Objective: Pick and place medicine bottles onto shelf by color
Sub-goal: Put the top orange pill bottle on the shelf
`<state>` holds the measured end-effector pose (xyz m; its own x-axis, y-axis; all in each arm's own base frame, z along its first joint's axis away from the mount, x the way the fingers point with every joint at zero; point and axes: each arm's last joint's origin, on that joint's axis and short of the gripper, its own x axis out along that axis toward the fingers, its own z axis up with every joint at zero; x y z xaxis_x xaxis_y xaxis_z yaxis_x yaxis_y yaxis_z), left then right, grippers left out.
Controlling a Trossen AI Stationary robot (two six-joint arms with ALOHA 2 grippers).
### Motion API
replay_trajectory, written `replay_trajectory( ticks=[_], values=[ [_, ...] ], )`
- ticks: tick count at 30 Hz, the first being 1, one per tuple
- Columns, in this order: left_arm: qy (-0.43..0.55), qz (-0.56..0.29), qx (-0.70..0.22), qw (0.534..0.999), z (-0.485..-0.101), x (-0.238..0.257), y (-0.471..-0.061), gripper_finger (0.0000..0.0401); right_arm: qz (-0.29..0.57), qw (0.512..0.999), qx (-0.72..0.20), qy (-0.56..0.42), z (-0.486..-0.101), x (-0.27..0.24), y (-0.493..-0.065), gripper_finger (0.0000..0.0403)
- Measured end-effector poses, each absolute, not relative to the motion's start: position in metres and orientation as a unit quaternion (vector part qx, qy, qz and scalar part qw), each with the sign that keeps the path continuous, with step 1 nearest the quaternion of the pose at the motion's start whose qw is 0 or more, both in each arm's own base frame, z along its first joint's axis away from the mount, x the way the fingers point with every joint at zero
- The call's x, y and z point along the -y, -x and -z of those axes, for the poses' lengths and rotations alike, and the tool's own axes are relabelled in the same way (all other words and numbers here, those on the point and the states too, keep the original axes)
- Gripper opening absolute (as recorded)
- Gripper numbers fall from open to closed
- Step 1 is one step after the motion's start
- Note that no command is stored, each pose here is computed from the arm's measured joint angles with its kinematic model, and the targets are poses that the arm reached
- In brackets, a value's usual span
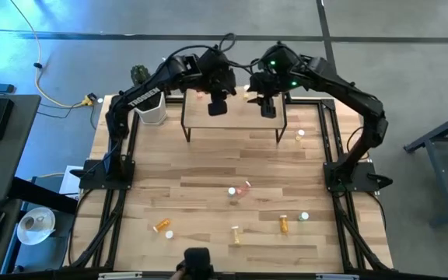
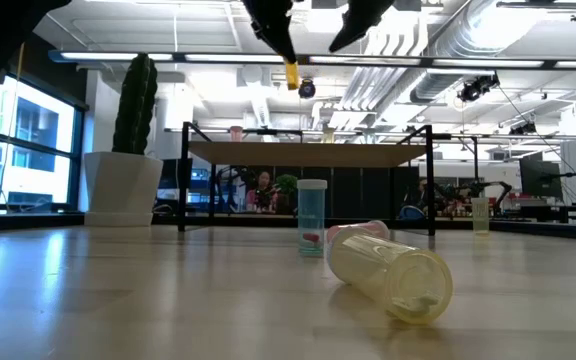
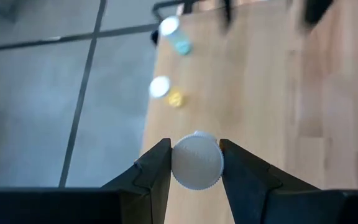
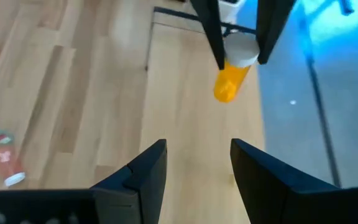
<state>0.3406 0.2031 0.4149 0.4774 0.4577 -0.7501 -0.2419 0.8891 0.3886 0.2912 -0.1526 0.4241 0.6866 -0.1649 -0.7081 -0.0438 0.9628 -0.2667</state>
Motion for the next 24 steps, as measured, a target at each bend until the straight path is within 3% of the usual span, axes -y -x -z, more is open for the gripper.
replay_trajectory(
  ticks=[10, 24],
  values=[
    [-0.023, -0.228, -0.456, 0.860, -0.406, -0.250, -0.316, 0.0117, 0.091, 0.908, -0.383, 0.140, -0.444, 0.144, -0.270, 0.0170],
    [0.021, -0.212, -0.479, 0.852, -0.373, -0.277, -0.326, 0.0117, 0.099, 0.906, -0.395, 0.116, -0.440, 0.147, -0.271, 0.0170]
  ],
)
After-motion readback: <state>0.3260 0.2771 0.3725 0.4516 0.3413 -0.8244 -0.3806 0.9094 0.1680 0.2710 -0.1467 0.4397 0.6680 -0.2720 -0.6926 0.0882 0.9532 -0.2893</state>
